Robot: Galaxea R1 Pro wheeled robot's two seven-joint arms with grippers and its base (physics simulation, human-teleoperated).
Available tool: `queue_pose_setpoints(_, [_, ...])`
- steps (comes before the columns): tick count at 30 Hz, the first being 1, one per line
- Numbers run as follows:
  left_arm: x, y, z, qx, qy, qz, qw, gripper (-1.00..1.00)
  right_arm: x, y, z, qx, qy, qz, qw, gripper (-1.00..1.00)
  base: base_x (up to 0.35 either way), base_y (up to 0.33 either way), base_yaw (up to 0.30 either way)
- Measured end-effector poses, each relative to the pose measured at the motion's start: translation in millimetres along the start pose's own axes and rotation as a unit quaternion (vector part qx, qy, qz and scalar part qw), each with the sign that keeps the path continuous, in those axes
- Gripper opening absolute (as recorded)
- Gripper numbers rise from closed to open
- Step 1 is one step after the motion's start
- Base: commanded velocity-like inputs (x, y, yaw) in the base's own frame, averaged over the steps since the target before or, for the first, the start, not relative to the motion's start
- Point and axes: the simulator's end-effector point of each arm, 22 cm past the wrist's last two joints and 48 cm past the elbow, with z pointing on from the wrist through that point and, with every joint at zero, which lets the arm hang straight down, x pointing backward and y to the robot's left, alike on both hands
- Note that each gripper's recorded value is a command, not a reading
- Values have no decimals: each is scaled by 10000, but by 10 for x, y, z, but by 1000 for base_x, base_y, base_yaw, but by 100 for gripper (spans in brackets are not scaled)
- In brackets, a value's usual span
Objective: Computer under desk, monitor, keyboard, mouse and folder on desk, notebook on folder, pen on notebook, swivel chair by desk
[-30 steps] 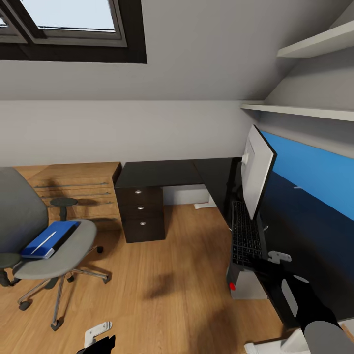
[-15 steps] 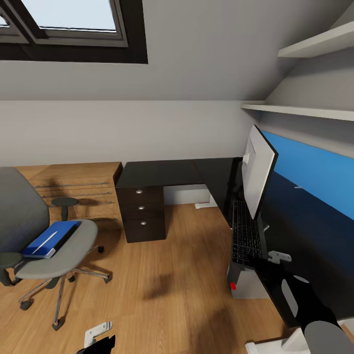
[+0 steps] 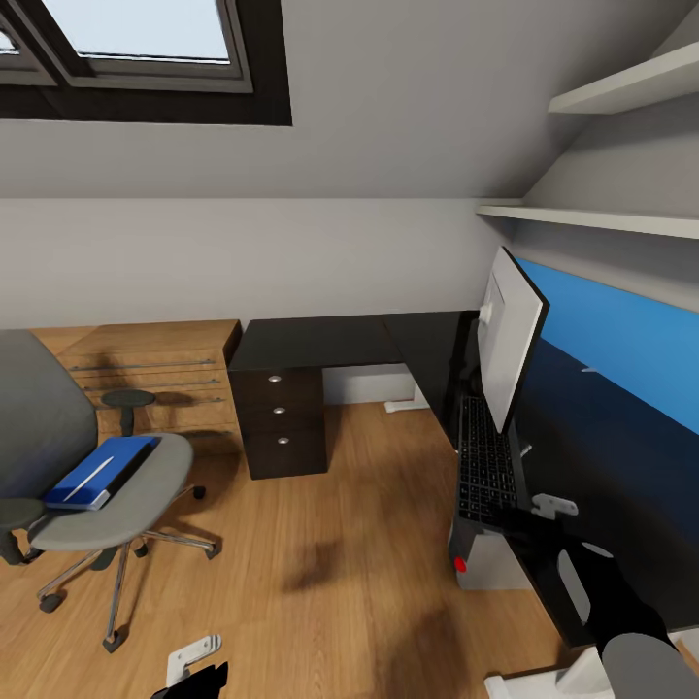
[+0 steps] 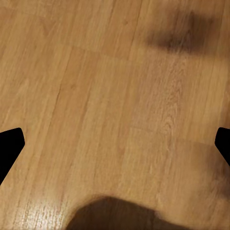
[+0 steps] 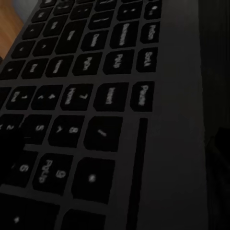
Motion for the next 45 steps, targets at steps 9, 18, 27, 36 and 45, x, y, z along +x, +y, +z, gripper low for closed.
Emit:
queue_pose_setpoints(9, [6, -17, 0, 13, 4, -5, 10000, 100, -493, -225, -129, 221, -589, 292, 9976, 100, -22, 0, 0])
queue_pose_setpoints(18, [11, -27, 2, 18, 9, -6, 10000, 100, -519, -208, -134, 220, -648, 335, 9971, 100, -223, 0, 0])
queue_pose_setpoints(27, [141, -155, -10, 76, 106, -38, 9999, 100, -648, -92, -173, 157, -849, 383, 9955, 100, 0, 0, 0])
queue_pose_setpoints(36, [122, -158, -11, 75, 15, -48, 10000, 100, -823, 23, -215, 96, -1072, 330, 9936, 100, 0, 0, 0])
queue_pose_setpoints(45, [116, -157, -11, 74, -7, -49, 10000, 100, -917, 35, -246, 95, -1178, 299, 9925, 100, 0, 0, 0])
